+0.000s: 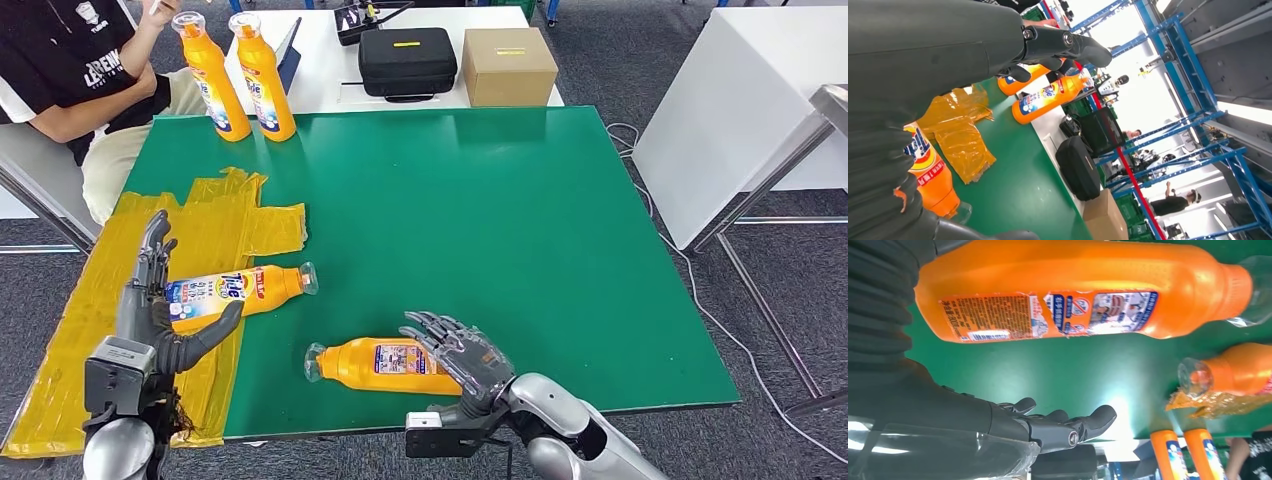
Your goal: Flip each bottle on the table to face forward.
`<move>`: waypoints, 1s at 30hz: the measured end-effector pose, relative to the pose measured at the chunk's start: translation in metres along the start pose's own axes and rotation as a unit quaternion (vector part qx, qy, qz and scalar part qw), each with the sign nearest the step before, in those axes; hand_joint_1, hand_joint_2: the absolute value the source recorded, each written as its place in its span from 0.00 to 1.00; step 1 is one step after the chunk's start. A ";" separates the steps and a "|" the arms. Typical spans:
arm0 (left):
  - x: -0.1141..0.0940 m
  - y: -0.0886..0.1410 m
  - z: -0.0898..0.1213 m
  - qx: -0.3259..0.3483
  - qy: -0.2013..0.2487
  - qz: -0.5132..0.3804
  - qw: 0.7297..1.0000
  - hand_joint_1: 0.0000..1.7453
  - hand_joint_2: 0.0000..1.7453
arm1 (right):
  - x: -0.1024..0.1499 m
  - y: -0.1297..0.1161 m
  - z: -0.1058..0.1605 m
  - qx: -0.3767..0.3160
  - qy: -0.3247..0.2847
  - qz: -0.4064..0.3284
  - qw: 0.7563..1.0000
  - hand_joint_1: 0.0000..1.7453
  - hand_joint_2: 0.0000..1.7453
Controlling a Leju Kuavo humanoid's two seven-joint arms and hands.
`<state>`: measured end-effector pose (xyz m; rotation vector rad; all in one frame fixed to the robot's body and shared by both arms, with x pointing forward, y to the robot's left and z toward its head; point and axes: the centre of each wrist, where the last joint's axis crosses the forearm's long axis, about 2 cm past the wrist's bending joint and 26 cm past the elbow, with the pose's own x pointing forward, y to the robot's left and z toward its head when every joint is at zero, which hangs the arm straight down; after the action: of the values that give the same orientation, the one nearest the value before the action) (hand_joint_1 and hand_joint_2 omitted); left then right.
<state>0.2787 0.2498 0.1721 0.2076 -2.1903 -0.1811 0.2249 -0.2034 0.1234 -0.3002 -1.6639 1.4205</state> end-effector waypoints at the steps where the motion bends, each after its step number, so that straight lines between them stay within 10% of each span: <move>1: 0.000 0.001 0.001 0.002 0.001 0.000 1.000 0.00 1.00 | 0.000 0.001 0.000 0.000 0.003 0.003 1.000 0.00 1.00; 30: 0.003 0.007 0.022 0.016 0.019 -0.022 0.999 0.00 1.00 | -0.023 0.030 0.008 0.018 0.142 0.061 0.988 0.00 1.00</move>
<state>0.2587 0.2572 0.1631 0.2757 -2.1520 -0.1669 0.2213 -0.2154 0.0867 -0.5658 -1.4062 1.4212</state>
